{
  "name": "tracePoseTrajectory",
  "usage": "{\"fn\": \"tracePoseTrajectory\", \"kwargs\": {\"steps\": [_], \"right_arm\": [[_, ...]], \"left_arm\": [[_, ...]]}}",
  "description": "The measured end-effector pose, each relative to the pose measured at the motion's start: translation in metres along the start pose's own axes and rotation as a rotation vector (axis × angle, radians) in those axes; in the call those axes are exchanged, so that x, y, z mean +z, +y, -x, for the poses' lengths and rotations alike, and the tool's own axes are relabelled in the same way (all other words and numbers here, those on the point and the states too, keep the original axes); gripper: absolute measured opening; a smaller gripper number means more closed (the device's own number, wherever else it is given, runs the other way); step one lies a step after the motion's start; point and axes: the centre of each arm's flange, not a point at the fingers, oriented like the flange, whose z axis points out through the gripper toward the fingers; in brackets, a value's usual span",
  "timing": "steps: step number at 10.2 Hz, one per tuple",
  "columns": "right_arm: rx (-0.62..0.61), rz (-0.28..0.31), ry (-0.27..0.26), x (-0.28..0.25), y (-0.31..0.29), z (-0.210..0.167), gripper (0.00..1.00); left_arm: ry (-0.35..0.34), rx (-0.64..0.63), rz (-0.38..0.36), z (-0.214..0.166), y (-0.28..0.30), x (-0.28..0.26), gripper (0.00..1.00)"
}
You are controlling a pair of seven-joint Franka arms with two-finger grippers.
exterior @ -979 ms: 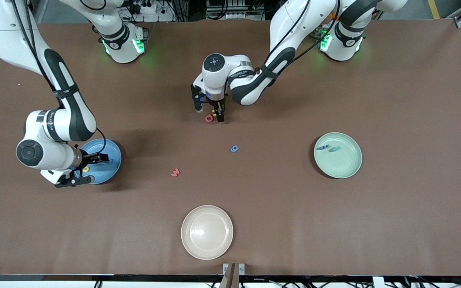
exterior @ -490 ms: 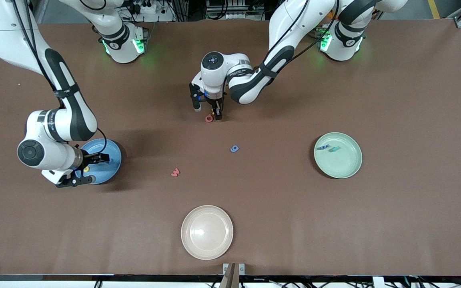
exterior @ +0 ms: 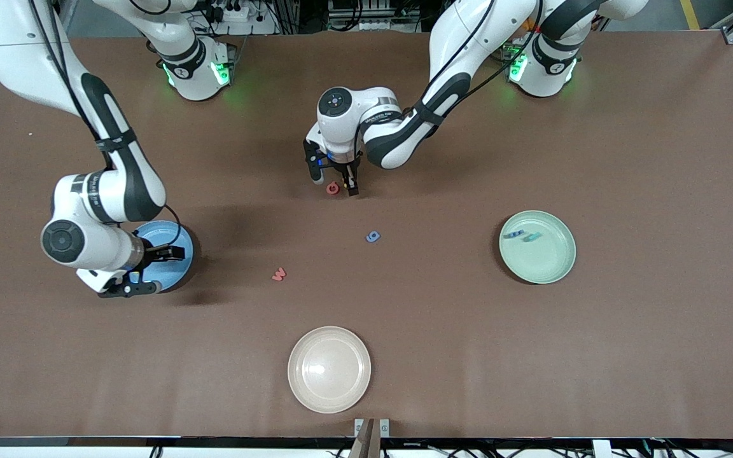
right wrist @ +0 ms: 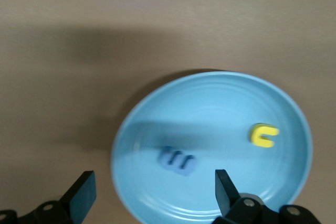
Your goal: Sort upper and lower case letters into plates
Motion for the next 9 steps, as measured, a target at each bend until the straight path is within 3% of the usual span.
{"fn": "tracePoseTrajectory", "kwargs": {"steps": [5,9], "right_arm": [[0.168,-0.076,0.011,-0.010,-0.072,0.000,1.00],[0.305,-0.134,0.028,-0.013,-0.132,0.001,1.00]], "left_arm": [[-0.100,0.005,-0.020,0.019,-0.052,-0.033,0.39],[-0.195,0.042,0.003,0.079,-0.154,-0.075,0.39]]}}
